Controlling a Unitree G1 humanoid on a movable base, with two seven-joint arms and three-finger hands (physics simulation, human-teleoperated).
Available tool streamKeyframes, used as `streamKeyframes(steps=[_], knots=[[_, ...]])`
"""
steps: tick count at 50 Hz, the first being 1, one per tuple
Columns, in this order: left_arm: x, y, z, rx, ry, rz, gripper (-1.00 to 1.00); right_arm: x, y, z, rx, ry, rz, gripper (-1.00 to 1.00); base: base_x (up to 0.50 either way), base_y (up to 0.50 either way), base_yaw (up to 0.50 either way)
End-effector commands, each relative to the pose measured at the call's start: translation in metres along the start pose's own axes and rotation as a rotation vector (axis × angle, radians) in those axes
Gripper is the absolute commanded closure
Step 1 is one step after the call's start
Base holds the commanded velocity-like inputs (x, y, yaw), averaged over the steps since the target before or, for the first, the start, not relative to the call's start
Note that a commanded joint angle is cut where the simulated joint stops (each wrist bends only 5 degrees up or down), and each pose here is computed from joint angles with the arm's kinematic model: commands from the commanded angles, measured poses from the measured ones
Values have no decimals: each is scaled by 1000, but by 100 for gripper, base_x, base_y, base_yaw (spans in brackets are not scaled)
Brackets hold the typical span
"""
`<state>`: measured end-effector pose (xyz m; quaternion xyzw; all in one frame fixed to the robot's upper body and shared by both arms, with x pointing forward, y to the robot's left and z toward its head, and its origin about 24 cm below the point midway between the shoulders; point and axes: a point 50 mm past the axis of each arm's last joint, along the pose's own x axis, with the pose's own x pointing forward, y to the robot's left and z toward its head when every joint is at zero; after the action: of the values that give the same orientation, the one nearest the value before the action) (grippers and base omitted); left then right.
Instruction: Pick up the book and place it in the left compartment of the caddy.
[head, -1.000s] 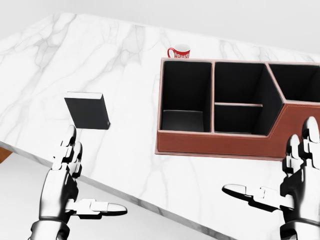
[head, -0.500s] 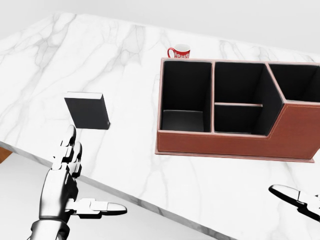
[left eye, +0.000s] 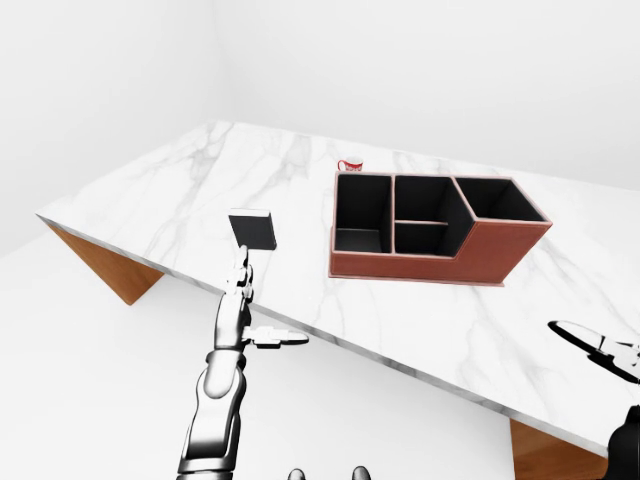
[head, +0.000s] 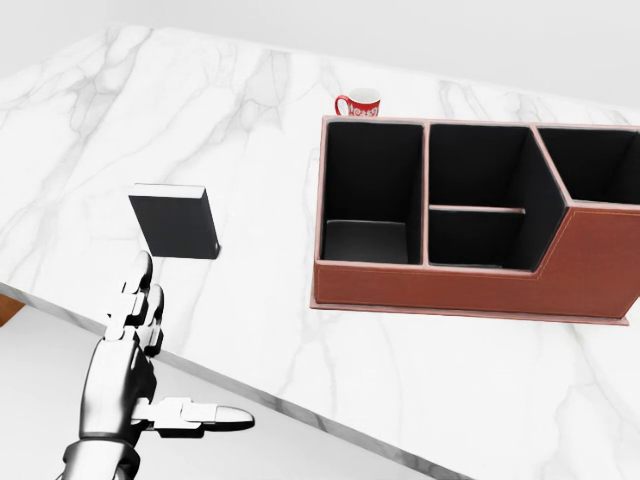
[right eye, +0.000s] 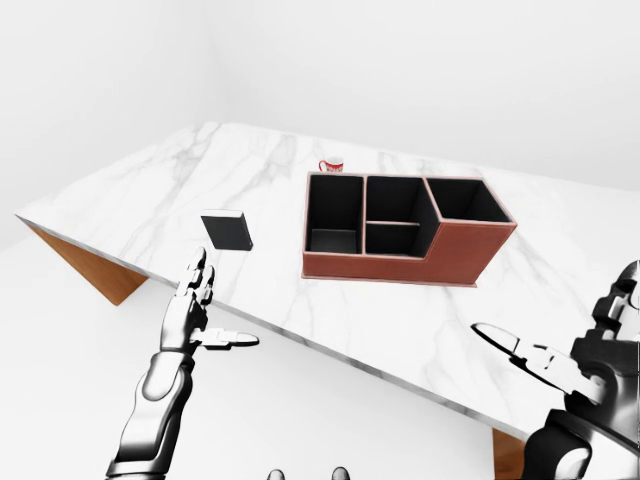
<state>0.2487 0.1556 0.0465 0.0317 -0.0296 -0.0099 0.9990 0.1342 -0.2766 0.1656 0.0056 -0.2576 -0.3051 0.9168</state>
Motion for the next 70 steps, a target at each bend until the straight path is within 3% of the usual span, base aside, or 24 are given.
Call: streamKeyframes(steps=[1,5,16,29,70], knots=[[2,0,-2,4,3,2,-100,-3,-25,21,16,-77,-68,-100,0,0,0],[2,0,-3,6,4,3,-100,-2,-36,24,81,-92,-86,-100,0,0,0],[2,1,-4,10,4,2,-100,-6,-65,31,84,-102,-161,-100,0,0,0],[1,0,-2,12,3,2,-100,-10,-80,29,119,-86,-209,-100,0,0,0],[1,1,-2,8,4,3,-100,-8,-77,24,104,-68,-187,-100,0,0,0]])
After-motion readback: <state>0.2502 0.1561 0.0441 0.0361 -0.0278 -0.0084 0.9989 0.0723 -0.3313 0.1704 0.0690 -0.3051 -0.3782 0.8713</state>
